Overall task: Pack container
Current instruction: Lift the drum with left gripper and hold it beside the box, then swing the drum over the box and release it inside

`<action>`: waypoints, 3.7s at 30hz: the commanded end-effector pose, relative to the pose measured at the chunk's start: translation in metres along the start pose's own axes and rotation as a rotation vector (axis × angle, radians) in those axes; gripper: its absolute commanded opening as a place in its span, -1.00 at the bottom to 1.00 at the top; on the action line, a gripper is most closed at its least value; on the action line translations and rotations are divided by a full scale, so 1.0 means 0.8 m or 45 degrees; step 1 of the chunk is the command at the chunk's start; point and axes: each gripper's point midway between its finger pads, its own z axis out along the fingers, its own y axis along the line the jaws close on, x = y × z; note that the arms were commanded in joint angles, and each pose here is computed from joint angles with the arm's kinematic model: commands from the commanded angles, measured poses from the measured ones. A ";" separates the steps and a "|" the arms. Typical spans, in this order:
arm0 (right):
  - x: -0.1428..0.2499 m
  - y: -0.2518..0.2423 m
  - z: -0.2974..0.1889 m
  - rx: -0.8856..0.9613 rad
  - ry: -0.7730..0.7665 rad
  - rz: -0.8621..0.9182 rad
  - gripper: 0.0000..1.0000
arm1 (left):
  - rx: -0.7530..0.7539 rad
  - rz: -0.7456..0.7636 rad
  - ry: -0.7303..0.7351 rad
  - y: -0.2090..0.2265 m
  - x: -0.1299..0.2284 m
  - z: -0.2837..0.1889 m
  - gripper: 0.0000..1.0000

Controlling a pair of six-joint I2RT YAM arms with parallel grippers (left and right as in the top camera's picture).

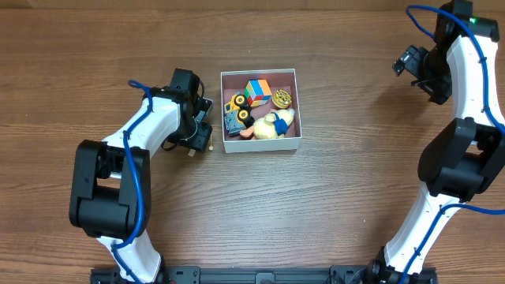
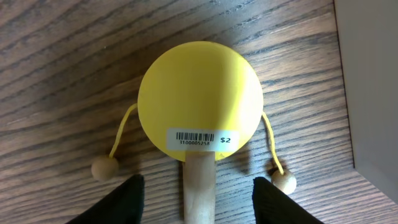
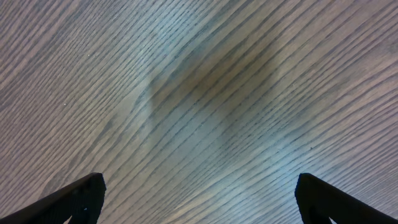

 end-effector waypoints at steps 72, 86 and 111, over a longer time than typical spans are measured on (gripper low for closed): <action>0.000 0.001 -0.002 -0.002 -0.006 -0.004 1.00 | 0.071 0.261 -0.432 -0.130 -0.148 -0.202 -0.69; 0.000 0.001 -0.002 -0.002 -0.006 -0.004 1.00 | 0.084 0.312 -0.472 -0.160 -0.153 -0.205 0.54; 0.000 0.001 -0.002 -0.002 -0.006 -0.004 1.00 | -0.010 0.171 -0.796 -0.109 -0.008 -0.384 1.00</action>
